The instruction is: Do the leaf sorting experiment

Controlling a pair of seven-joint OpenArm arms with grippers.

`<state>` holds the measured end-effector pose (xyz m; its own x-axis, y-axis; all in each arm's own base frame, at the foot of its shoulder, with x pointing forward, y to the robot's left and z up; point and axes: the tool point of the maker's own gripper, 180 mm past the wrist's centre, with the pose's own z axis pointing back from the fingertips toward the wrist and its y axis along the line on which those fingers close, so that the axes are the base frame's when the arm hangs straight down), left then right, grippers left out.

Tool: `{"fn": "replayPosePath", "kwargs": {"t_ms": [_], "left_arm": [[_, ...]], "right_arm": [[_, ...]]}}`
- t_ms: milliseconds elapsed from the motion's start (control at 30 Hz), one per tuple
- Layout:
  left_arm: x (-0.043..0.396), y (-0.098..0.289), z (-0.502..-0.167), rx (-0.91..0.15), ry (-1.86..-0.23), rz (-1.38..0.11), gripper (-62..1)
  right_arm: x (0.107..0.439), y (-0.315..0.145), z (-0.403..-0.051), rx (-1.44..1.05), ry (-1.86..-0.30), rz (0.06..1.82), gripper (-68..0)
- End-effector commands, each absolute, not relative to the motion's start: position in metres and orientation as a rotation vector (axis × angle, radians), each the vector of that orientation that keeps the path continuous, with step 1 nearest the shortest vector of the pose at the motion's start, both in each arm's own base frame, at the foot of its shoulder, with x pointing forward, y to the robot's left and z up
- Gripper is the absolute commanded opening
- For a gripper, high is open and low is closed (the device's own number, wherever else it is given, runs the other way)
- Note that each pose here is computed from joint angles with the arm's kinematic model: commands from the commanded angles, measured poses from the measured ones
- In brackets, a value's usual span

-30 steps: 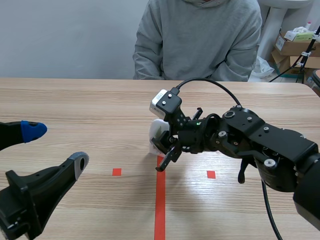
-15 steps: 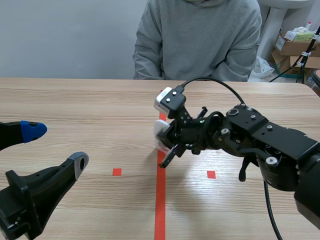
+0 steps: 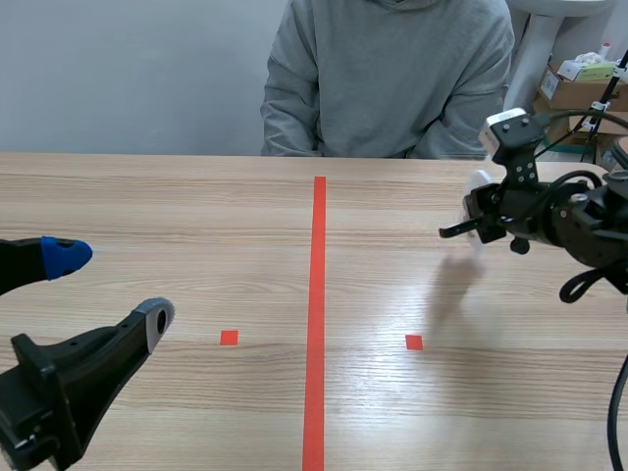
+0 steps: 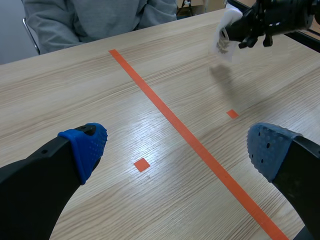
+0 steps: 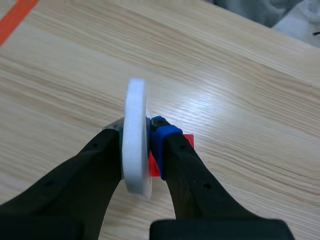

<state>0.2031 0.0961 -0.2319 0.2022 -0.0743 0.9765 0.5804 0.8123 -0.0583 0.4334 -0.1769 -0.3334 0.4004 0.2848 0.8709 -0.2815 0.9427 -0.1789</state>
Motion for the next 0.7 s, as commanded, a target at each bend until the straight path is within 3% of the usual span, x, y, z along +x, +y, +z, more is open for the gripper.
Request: {"fn": "replayPosePath", "kwargs": {"t_ms": [0,333,667], "left_arm": [[0.205,0.094,-0.223,-0.482,-1.329,-0.474,-0.7],[0.205,0.094,-0.223,-0.482,-1.329,-0.474,-0.7],[0.204,0.094,-0.227,-0.475,-1.307,-0.478,-0.7]], "right_arm": [[0.450,-0.177,-0.321,-0.002,-1.136,0.357,-65.6],[0.480,-0.205,-0.322,-0.034,-1.138,0.209,-65.6],[0.476,-0.230,-0.343,-0.077,-1.082,0.083,-62.2]]}}
